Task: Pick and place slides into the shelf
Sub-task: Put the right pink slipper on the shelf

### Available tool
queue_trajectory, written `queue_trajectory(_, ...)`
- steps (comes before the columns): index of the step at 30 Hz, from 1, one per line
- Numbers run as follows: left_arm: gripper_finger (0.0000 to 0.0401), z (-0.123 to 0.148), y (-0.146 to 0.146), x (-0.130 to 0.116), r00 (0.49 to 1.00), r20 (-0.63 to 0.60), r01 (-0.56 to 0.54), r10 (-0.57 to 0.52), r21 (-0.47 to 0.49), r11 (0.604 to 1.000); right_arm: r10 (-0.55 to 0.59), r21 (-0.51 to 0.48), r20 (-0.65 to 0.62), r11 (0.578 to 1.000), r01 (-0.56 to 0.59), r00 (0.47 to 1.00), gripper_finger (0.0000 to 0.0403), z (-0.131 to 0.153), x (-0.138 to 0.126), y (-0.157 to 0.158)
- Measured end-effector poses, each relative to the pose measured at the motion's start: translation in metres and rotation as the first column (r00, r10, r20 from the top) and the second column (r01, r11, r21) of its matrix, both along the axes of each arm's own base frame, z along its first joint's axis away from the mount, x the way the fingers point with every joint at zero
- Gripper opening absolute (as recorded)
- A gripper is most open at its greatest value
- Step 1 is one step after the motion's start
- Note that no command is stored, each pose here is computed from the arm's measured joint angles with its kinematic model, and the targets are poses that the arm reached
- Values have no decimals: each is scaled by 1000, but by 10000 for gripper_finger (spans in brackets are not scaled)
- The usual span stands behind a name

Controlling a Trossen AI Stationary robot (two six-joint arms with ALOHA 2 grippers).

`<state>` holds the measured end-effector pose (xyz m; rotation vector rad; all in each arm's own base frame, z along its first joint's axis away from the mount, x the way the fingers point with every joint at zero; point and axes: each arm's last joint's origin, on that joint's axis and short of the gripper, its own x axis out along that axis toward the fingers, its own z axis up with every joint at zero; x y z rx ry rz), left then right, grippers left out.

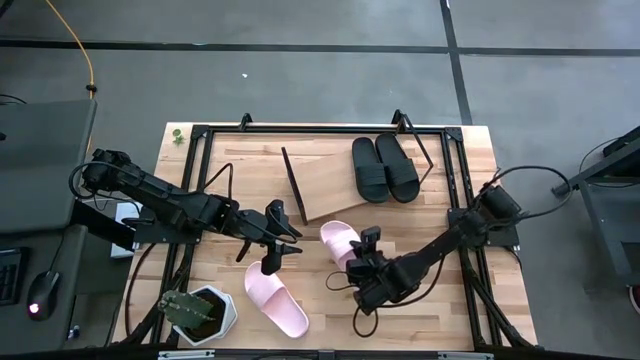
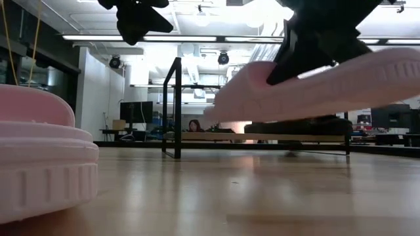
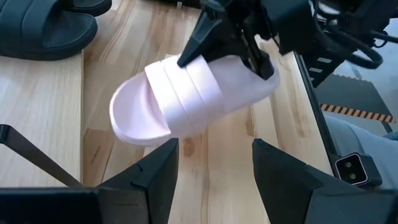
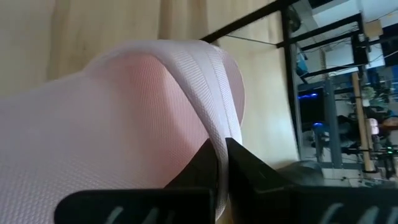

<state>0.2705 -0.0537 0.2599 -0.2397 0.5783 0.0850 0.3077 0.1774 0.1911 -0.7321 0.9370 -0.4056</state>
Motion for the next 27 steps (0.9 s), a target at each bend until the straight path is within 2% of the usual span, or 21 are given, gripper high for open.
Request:
queue_trajectory(12,189,0,0,0,1000,0,-2,2,2,1000,-46,-59,4,997,46,999,0,27,-4,-26)
queue_trajectory(27,189,0,0,0,1000,0,-1,1,5,1000,-150,-107,-45,984,145,988,0,34,13,-76)
